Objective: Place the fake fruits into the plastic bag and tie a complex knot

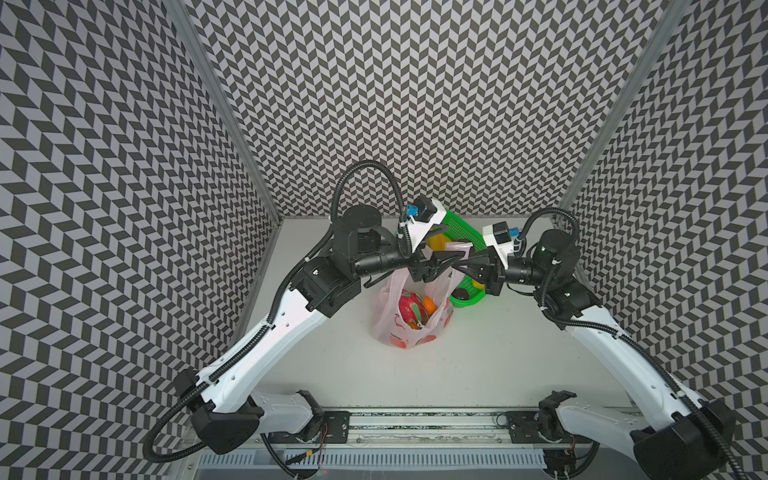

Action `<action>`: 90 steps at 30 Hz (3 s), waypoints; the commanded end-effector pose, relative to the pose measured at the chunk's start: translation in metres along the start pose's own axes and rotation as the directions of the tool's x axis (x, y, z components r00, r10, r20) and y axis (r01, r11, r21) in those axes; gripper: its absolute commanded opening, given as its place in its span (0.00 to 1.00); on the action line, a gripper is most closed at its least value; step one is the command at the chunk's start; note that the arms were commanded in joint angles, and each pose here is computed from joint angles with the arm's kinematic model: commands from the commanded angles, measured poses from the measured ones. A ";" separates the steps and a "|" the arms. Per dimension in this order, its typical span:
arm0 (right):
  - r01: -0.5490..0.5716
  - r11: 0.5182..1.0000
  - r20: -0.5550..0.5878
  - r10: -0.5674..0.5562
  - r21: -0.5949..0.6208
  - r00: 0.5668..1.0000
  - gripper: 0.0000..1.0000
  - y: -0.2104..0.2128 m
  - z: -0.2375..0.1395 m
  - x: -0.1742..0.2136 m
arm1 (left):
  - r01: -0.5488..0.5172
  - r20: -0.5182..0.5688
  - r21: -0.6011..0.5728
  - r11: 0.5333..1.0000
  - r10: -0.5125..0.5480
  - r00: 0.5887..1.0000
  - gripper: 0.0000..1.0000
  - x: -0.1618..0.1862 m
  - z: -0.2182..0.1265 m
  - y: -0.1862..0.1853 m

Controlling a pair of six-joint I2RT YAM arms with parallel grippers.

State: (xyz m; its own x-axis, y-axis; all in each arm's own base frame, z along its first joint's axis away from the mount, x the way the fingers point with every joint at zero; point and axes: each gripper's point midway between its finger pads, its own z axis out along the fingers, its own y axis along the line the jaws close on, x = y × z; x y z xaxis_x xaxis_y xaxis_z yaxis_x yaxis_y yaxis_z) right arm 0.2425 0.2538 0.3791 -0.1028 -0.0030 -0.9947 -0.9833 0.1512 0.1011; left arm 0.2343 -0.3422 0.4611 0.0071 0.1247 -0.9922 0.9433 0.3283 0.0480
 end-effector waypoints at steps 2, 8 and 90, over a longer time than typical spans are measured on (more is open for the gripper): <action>0.072 0.997 0.029 -0.072 -0.008 0.997 0.00 0.009 -0.001 -0.018 | -0.054 -0.046 0.002 0.999 0.054 0.997 0.71 0.004 0.007 0.003; 0.077 0.997 0.031 -0.076 -0.011 0.997 0.00 0.010 -0.001 -0.018 | -0.050 -0.069 0.030 0.998 0.052 0.996 0.49 0.011 0.014 0.002; 0.138 0.987 -0.011 -0.139 -0.088 0.990 0.00 -0.008 0.033 0.036 | 0.071 0.057 -0.377 0.924 -0.054 0.997 0.75 0.100 -0.178 0.017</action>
State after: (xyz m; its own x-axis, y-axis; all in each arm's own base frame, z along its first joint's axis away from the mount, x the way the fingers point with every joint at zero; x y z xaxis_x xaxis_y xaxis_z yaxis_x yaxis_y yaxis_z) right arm 0.2541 0.2884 0.3206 -0.0493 -0.0637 -0.9968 -0.9973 0.0579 0.0456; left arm 0.1919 -0.1647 0.4045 0.0224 0.0306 -0.9993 0.7729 0.6334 0.0368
